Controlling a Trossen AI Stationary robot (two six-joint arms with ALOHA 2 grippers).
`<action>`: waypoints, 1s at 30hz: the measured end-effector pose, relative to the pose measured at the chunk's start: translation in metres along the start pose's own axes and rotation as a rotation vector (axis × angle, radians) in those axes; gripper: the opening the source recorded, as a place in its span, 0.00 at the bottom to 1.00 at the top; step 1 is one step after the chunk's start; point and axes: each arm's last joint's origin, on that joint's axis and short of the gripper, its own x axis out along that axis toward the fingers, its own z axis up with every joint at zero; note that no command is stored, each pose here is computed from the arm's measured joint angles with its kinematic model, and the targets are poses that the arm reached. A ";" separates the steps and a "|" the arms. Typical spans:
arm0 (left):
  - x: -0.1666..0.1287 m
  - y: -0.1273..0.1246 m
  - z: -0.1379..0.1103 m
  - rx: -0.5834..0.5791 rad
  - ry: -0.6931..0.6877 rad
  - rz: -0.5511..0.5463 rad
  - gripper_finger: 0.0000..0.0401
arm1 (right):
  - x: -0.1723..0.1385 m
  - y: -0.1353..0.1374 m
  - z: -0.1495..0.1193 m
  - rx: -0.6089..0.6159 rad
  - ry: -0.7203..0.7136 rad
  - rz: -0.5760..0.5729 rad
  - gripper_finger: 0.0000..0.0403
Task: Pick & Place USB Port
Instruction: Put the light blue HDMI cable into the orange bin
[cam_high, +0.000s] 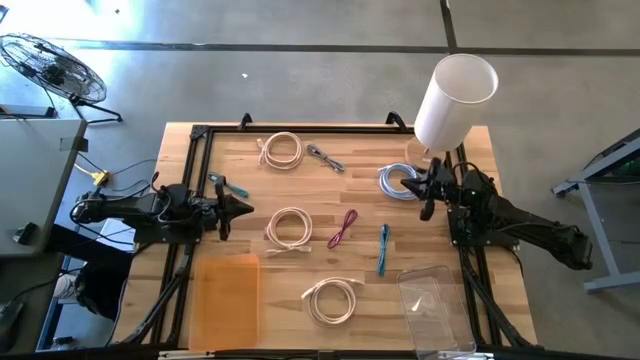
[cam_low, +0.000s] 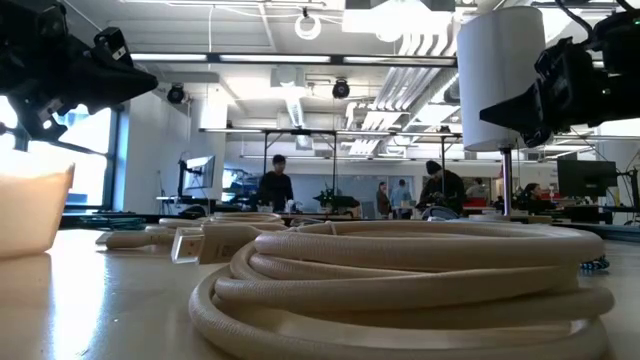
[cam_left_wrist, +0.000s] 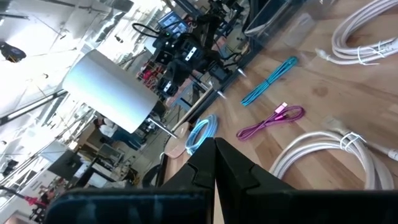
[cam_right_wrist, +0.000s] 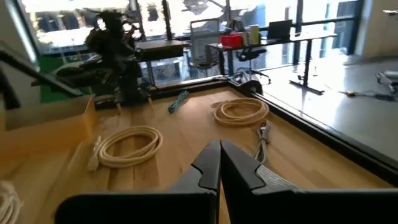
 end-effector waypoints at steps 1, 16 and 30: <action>0.000 0.000 0.000 0.000 -0.001 -0.001 0.00 | 0.000 0.001 0.001 -0.017 -0.005 0.017 0.00; 0.000 0.000 0.000 0.000 -0.013 -0.012 0.00 | -0.011 0.017 0.075 -0.239 -0.217 0.109 0.00; 0.000 0.000 0.000 0.026 0.000 -0.005 0.00 | 0.025 0.037 0.180 -0.479 0.035 0.027 0.00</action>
